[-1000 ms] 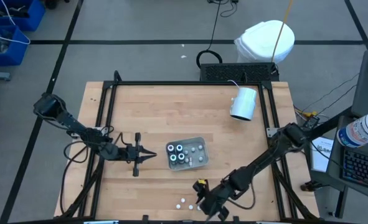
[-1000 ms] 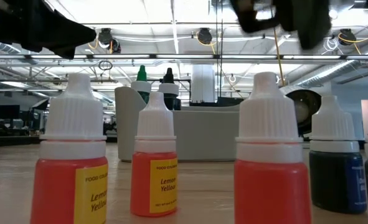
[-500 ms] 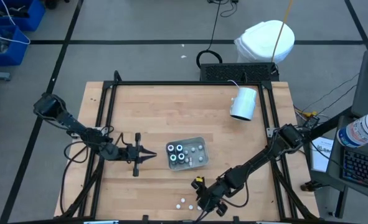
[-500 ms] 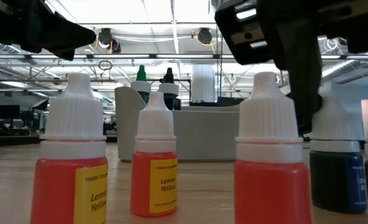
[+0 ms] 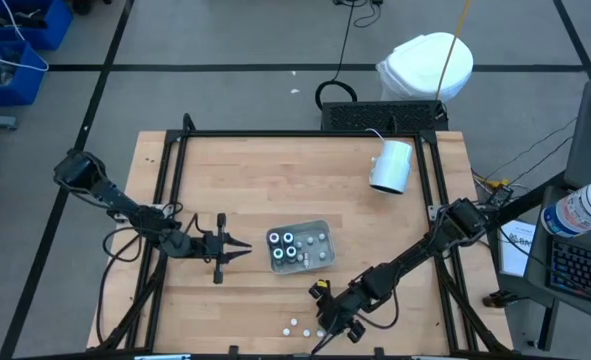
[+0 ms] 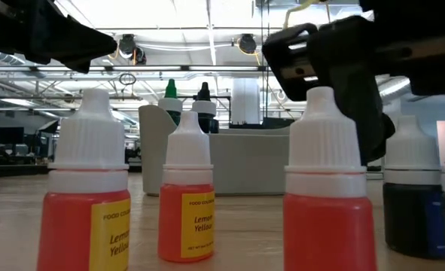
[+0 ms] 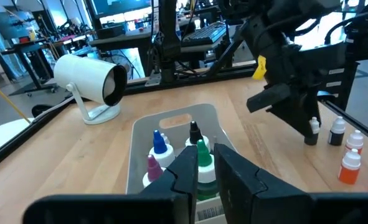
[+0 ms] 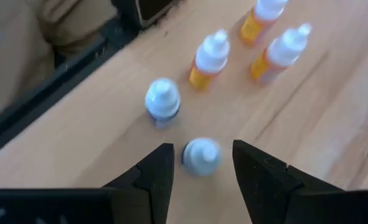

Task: Pick & Place food coloring
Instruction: Put the small blue food coloring bottle into the gray bin

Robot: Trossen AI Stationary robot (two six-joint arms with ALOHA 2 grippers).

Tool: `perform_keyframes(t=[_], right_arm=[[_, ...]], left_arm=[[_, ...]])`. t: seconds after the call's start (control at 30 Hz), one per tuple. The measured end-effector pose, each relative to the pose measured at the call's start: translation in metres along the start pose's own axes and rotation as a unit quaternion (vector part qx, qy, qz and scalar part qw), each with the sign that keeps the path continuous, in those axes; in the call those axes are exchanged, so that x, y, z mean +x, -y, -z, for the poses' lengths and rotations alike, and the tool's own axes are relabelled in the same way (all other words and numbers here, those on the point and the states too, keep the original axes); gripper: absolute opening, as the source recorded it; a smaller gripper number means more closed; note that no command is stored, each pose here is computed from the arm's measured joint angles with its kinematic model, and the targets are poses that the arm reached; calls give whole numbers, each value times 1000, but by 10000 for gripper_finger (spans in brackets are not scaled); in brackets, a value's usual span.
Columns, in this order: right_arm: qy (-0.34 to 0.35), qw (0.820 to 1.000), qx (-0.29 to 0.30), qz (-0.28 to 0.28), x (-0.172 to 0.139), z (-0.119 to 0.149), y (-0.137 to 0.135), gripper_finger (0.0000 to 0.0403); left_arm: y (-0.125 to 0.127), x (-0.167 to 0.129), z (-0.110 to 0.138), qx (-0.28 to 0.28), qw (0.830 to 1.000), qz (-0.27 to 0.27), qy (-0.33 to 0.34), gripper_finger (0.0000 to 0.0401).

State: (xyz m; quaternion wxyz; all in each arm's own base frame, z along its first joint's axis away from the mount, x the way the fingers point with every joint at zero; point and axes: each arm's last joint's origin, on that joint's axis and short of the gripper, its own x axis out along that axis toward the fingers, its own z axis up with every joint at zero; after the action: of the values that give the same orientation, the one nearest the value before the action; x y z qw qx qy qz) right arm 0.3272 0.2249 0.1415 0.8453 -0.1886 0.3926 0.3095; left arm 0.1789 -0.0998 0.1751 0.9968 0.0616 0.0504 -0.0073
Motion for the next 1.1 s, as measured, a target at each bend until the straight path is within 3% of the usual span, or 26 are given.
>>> perform_keyframes(t=[0.3, 0.67, 0.83, 1.0, 1.1], right_arm=[[2, 1000, -2, 1, -2, 0, 2, 147], [0, 1000, 8, -1, -2, 0, 2, 50], [0, 1000, 8, -1, -3, 0, 2, 48], [1, 1000, 4, 4, -22, -6, 2, 57], [18, 999, -6, 43, -48, -16, 5, 52]], left_arm=[[0, 0, 0, 0, 1000, 0, 0, 37], [0, 0, 0, -1, 1000, 0, -1, 35], [0, 0, 0, -1, 1000, 0, -1, 35], [0, 0, 0, -1, 1000, 0, -1, 35], [0, 0, 1, -1, 1000, 0, -4, 35]])
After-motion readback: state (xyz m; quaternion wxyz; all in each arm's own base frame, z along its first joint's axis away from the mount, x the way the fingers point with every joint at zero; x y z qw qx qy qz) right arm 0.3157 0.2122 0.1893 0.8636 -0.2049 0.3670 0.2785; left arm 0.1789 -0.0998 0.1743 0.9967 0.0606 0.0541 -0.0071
